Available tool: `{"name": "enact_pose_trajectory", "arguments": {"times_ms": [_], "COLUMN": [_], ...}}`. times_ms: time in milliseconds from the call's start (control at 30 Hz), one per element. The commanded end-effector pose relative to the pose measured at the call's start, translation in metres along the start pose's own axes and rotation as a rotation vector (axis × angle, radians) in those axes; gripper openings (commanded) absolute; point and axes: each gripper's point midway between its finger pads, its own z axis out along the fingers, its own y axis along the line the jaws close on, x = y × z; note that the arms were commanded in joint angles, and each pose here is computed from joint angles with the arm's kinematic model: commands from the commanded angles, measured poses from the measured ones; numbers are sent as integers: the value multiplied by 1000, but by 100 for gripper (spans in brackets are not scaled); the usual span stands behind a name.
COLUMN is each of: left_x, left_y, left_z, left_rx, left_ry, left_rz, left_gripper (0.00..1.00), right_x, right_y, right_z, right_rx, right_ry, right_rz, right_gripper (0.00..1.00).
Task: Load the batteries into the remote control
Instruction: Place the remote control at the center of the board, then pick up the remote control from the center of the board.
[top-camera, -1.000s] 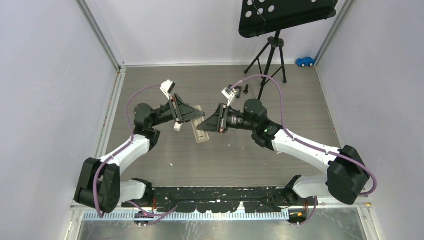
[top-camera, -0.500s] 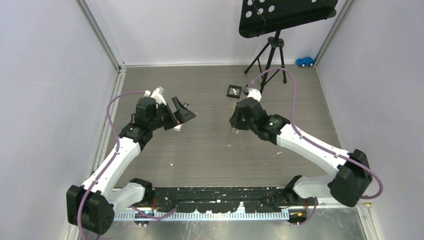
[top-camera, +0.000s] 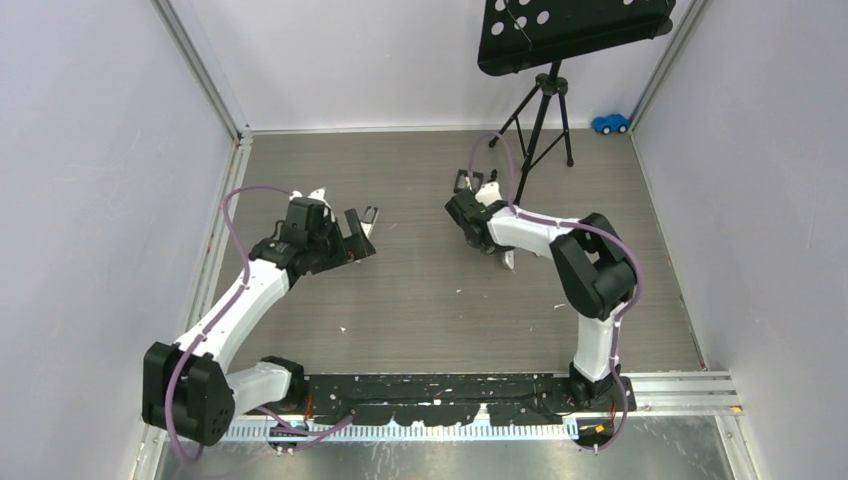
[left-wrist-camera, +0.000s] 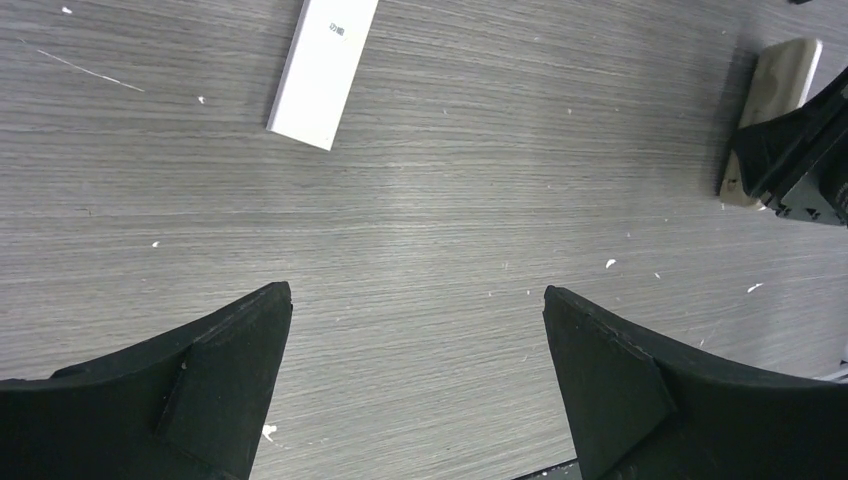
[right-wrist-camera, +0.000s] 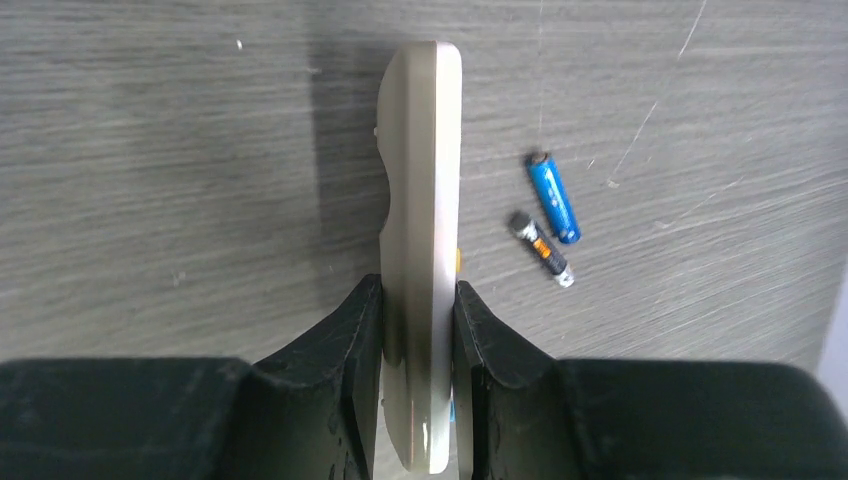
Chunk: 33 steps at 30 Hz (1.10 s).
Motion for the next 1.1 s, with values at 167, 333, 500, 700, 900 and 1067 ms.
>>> {"name": "enact_pose_trajectory", "arguments": {"times_ms": [167, 333, 500, 700, 900, 1067], "left_x": [-13, -18, -35, -51, -57, -44], "left_y": [-4, -21, -24, -6, 26, 31], "left_z": [7, 20, 31, 44, 66, 90], "left_rx": [-7, 53, 31, -92, -250, -265], "left_ry": [-6, 36, 27, -2, 30, 127], "left_rz": [26, 10, 41, 90, 132, 126], "left_gripper": [100, 99, 98, 98, 98, 95], "right_x": [-21, -28, -37, -44, -46, -38], "right_y": [25, 42, 49, 33, -1, -14], "right_z": [12, -2, -28, -60, -91, -107], "right_rx": [-26, -155, -305, -412, -480, -518], "right_ry": [-24, -25, -43, -92, -159, -166], "right_rz": [-28, 35, 122, 265, 397, 440], "right_gripper": [23, 52, 69, 72, 71, 71]}}
